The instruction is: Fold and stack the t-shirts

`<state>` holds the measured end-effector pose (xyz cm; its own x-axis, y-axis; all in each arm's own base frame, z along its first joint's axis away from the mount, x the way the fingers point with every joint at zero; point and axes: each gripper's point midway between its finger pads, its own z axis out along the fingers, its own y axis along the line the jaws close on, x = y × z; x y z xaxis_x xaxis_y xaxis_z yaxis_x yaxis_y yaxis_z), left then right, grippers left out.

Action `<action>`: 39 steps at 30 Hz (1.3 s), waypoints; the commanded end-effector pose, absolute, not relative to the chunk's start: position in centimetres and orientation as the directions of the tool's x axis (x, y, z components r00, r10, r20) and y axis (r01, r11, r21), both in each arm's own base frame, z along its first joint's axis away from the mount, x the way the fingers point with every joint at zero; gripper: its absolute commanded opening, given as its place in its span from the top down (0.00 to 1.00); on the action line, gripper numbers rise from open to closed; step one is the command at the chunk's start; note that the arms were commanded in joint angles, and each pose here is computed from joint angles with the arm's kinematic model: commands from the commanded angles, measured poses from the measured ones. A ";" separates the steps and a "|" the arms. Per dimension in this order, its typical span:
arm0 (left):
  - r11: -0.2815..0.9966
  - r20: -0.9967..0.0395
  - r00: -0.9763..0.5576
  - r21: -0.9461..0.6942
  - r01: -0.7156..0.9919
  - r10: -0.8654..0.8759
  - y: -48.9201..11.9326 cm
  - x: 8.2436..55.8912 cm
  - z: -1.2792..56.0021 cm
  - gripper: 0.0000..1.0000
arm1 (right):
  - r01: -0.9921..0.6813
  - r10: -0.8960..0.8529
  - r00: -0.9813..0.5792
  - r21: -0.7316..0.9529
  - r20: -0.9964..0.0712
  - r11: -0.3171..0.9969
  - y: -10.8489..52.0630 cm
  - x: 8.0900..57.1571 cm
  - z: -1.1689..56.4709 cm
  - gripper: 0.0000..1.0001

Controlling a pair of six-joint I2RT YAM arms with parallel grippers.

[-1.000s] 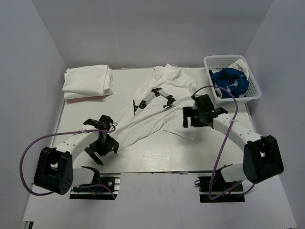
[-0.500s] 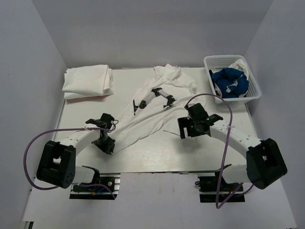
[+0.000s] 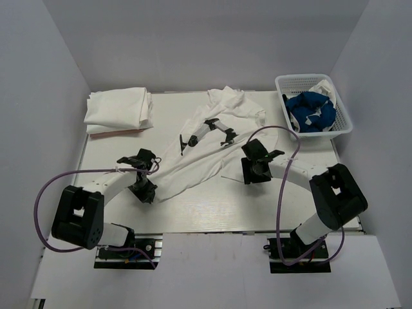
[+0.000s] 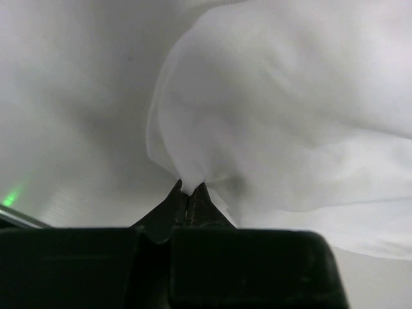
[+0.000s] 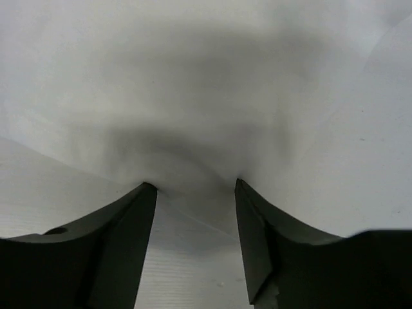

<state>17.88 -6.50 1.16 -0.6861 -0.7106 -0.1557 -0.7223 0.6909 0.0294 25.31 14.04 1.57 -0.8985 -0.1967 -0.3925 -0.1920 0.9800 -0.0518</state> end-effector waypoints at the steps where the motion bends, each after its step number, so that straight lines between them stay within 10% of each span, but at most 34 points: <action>1: 0.701 -0.263 -0.664 -0.074 -0.710 -0.700 -6.3 20.8 2.4 1.00 | -0.155 -0.174 -0.913 -0.079 -0.368 0.985 13.7 25.3 0.1 0.45; 6: 0.734 -0.346 -0.662 -0.141 -0.664 -0.665 -6.6 22.8 5.5 1.00 | -0.149 -0.162 -0.885 -0.062 -0.437 0.987 14.3 27.0 1.5 1.00; 12: 0.780 -0.489 -0.617 -0.276 -0.561 -0.617 -7.2 27.5 12.5 1.00 | -0.043 -0.096 -0.703 -0.092 -0.705 0.995 13.8 32.7 11.2 1.00; 19: 0.793 -0.701 -0.384 -0.463 -0.396 -0.601 -7.1 32.9 26.7 1.00 | 0.138 0.000 -0.125 -0.017 -0.992 0.990 9.7 36.1 34.2 1.00; 26: 0.806 -0.815 -0.006 -0.572 -0.153 -0.580 -5.8 34.6 45.8 1.00 | 0.223 -0.064 0.398 0.028 -0.915 0.975 5.5 32.6 55.5 1.00; 39: 0.838 -0.759 0.379 -0.538 0.093 -0.529 -3.2 28.1 64.0 1.00 | 0.327 -0.251 0.671 -0.025 -0.697 0.945 2.2 25.6 73.4 1.00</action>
<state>29.05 -3.87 62.03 0.3152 -0.5728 -0.7566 0.0880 0.8115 -0.5777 28.85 3.98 69.81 0.5957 -0.1855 -0.7815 0.2674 0.9633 -0.0249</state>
